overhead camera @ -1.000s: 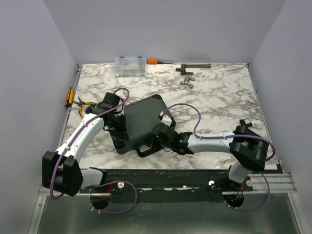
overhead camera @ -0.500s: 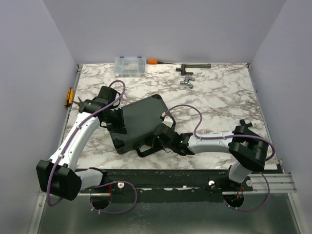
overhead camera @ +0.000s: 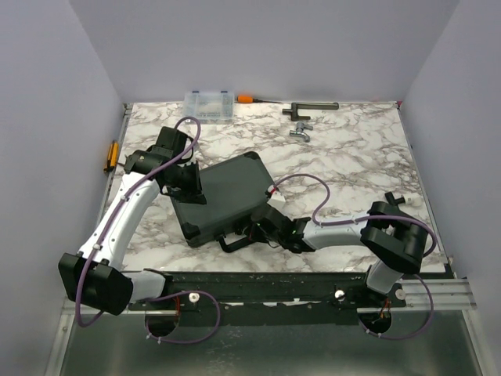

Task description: Pack up texas hold em set

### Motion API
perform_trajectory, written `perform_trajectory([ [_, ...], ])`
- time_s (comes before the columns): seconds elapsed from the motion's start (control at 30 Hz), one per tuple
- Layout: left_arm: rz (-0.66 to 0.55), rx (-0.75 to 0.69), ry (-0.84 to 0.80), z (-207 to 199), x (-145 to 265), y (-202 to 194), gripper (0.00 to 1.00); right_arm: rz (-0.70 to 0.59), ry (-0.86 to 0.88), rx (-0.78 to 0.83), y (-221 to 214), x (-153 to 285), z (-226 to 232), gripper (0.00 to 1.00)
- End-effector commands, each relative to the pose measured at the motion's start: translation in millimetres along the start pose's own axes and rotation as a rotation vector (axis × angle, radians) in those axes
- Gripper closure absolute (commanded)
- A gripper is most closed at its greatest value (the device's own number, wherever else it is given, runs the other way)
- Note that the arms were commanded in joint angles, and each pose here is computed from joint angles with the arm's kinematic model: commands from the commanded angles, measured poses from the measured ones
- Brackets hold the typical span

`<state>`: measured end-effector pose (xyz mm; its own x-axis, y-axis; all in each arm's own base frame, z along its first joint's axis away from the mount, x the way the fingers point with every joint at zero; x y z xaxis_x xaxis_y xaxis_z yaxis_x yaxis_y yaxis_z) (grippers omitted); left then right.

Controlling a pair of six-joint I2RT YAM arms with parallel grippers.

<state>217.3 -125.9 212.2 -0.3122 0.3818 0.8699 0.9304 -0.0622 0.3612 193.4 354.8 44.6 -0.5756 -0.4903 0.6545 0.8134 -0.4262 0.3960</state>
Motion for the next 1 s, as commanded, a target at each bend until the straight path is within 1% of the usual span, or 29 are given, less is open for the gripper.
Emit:
perform_trajectory([
  [0.0, 0.008, -0.001, -0.027, -6, 5, 1, 0.94, -0.032, -0.029, 0.008, 4, -5, -8, 0.99],
  [0.23, 0.004, -0.014, -0.039, -9, 5, 6, 0.94, -0.042, -0.019, 0.014, 15, 14, 2, 0.99],
  [0.37, -0.017, -0.019, -0.045, -12, 8, 12, 0.94, -0.009, 0.015, 0.019, 12, 20, 11, 0.99],
  [0.5, -0.027, -0.019, -0.042, -12, 9, 13, 0.94, 0.043, 0.055, 0.023, 4, 18, 24, 0.99],
  [0.7, -0.034, -0.023, -0.032, -9, 10, 8, 0.94, 0.082, 0.089, 0.002, -5, 9, 31, 0.99],
  [0.87, -0.024, -0.024, -0.022, -6, 8, 4, 0.95, 0.109, 0.072, -0.008, -13, -1, 26, 0.99],
  [0.97, -0.021, -0.025, -0.020, -6, 7, 3, 0.95, 0.106, 0.031, -0.022, -17, -7, 13, 0.99],
])
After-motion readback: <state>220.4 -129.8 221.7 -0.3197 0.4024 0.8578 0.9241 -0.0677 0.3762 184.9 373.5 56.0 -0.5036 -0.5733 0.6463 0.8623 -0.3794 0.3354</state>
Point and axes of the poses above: each gripper's point midway between its finger pads, its own x axis back along the fingers, its own z axis along the line the jaws close on, y = z × x, the point moved 2 cm from there along x, back along the fingers, and after that the axes turned 11 degrees about -x, right-handed, at the moved point
